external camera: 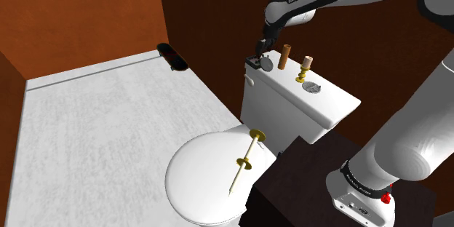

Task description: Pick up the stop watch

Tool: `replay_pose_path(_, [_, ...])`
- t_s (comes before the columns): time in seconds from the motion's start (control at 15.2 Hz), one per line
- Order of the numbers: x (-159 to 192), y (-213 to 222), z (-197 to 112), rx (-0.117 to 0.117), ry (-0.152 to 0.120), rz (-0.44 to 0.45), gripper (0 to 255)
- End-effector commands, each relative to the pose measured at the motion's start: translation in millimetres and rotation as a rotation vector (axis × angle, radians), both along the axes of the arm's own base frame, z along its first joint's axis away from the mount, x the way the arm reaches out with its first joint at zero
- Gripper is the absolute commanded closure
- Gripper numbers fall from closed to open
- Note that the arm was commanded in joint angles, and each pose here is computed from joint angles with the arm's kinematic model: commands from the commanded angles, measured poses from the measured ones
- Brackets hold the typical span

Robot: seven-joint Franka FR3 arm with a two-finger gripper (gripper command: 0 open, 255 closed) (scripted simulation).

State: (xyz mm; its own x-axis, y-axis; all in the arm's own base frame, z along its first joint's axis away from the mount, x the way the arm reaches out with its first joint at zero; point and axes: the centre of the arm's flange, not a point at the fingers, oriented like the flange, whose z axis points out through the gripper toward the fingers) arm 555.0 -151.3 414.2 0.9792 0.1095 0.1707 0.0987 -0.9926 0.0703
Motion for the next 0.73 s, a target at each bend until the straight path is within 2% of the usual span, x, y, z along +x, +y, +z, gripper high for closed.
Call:
replay_pose_path(0.0, [0.8, -0.3, -6.4, 0.000, -0.001, 0.000, 0])
replay_pose_path(0.07, [0.8, -0.3, -6.4, 0.000, -0.001, 0.000, 0])
replay_pose_path(0.13, [1.2, -0.8, -6.6, 0.000, -0.001, 0.000, 255])
replay_pose_path(0.66, [1.0, -0.8, -6.7, 0.000, -0.001, 0.000, 255])
